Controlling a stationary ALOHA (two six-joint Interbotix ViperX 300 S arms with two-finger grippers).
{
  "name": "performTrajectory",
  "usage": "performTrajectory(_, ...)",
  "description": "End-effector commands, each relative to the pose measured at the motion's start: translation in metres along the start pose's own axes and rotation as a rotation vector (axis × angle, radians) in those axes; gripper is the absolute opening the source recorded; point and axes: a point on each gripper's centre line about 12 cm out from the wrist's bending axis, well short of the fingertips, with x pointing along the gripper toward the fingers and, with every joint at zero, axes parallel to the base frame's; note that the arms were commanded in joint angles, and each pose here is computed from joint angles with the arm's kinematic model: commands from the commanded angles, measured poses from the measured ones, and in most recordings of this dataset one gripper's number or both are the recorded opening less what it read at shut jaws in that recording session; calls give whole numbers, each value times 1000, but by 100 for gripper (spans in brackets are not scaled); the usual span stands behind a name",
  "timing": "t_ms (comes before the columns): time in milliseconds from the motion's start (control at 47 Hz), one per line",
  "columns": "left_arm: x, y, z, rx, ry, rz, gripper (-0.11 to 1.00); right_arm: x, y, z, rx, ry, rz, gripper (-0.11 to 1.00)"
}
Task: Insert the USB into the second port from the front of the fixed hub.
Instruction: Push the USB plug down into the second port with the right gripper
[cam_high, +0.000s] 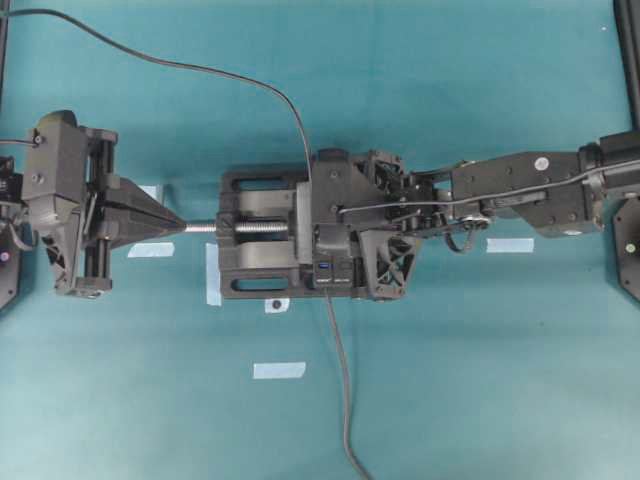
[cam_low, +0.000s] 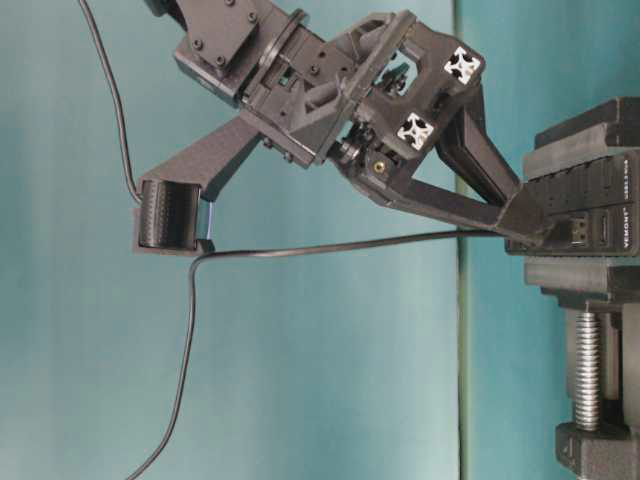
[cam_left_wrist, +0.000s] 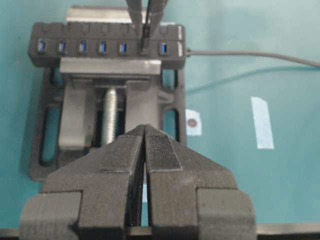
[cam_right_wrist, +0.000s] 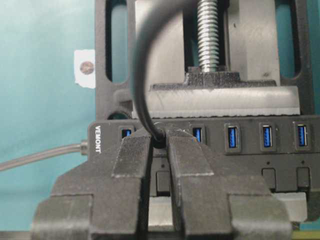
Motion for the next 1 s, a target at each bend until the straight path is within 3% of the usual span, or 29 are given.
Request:
performTrajectory(0,-2,0,7,1,-25,-1,0,-1,2,2,10,-3,4,7)
performTrajectory(510,-1,0,6,3,-23,0,0,4,2,-13,44,48,4,7)
performTrajectory(978,-1,0,6,1,-21,0,0,11,6,-15,40,62,8,7)
